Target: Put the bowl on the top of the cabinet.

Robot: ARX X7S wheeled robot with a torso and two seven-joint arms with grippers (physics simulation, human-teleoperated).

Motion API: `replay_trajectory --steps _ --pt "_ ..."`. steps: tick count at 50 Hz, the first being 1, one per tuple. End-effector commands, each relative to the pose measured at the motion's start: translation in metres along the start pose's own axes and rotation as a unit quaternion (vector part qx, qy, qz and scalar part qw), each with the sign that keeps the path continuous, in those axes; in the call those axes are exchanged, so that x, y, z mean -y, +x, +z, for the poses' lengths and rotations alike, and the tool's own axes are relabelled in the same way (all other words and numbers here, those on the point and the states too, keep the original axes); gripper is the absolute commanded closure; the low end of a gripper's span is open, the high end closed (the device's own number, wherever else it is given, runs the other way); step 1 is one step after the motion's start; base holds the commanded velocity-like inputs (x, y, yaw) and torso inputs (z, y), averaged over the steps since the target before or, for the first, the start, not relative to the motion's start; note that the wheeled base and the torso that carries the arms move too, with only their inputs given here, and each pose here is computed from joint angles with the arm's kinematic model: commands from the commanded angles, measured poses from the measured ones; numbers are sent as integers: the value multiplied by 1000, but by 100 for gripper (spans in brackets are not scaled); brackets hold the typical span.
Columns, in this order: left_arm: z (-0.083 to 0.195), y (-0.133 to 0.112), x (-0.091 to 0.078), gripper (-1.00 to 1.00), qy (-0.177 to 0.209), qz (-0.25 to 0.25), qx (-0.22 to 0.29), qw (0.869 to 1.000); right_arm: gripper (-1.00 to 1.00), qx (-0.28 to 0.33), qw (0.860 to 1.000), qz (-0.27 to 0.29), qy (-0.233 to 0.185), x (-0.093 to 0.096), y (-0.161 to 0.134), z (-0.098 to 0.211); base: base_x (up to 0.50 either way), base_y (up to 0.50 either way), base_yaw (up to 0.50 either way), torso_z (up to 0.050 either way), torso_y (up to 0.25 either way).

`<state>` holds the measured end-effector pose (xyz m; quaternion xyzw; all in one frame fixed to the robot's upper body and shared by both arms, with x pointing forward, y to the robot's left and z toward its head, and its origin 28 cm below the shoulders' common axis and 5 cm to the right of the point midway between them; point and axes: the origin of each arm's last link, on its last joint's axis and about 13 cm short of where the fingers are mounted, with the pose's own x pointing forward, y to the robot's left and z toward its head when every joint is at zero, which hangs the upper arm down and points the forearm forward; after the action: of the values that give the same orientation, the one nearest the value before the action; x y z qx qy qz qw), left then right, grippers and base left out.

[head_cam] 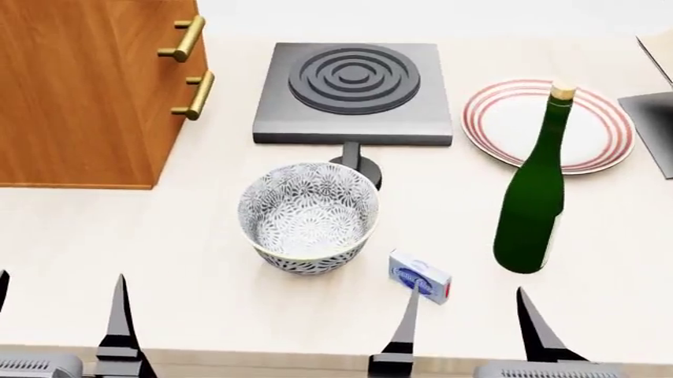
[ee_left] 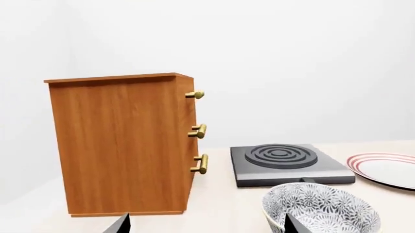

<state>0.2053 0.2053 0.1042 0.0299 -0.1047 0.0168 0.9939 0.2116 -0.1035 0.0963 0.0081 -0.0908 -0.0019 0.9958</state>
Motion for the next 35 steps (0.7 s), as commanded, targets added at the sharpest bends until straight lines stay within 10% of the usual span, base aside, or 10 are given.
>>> replay_trajectory --steps 1,35 --pt "1 0 0 -100 -1 0 1 1000 -100 0 1000 -1 3 1 0 0 0 0 0 0 0" --pt "0 -2 0 -100 -5 -1 1 1000 -100 3 1000 -21 22 1 1 -2 -14 184 0 0 0"
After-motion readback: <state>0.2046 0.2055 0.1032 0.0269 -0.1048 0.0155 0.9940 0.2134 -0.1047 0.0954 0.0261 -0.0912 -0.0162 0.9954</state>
